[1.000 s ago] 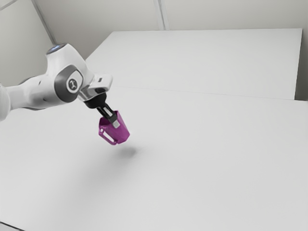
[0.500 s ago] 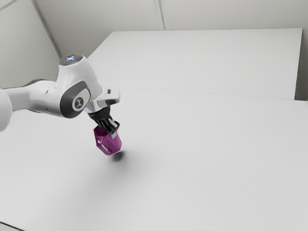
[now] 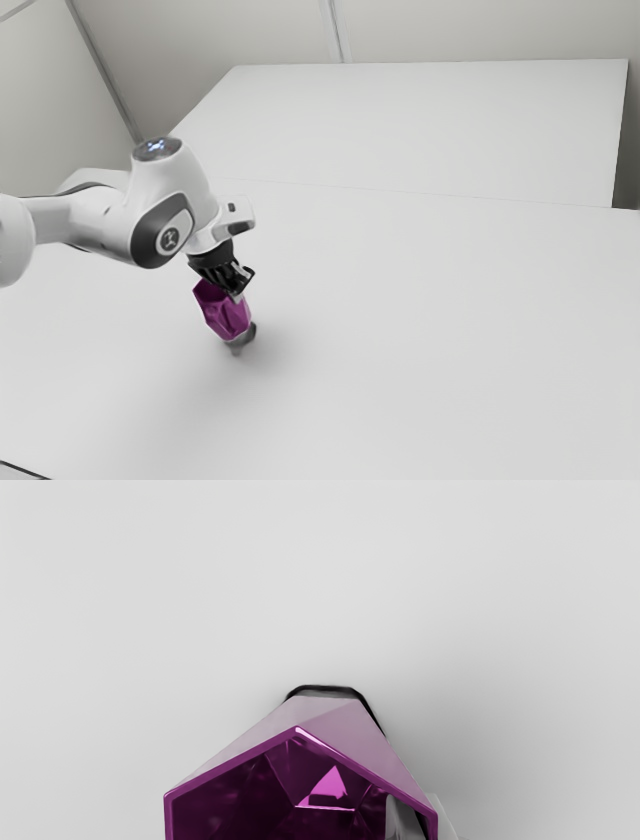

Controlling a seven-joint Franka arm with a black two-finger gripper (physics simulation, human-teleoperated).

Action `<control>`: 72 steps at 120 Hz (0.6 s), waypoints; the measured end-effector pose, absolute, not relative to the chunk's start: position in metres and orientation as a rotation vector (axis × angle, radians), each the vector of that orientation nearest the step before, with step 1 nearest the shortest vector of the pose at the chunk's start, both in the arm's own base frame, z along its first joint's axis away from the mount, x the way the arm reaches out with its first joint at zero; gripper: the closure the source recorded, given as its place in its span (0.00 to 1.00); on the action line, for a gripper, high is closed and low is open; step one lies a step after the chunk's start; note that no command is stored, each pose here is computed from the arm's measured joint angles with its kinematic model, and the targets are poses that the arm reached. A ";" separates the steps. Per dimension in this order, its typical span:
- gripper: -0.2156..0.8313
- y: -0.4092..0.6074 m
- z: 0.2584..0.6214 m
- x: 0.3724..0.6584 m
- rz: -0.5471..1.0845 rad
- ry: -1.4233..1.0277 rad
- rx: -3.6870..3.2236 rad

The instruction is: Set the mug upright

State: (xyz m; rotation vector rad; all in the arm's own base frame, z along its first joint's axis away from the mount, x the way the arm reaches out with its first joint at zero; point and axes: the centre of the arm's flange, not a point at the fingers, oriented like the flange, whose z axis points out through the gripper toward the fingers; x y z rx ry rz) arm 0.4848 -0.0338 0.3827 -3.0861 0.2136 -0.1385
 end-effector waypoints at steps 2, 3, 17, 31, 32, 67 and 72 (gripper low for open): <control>0.96 -0.034 0.382 0.485 -0.141 0.209 -3.085; 0.96 -0.034 0.381 0.485 -0.142 0.206 -3.085; 0.96 -0.034 0.375 0.488 -0.150 0.169 -3.085; 0.96 -0.034 0.369 0.490 -0.153 0.136 -3.087; 0.96 -0.034 0.369 0.491 -0.153 0.134 -3.088; 0.96 -0.036 0.360 0.494 -0.155 0.069 -3.093; 0.96 -0.036 0.361 0.494 -0.158 0.062 -3.094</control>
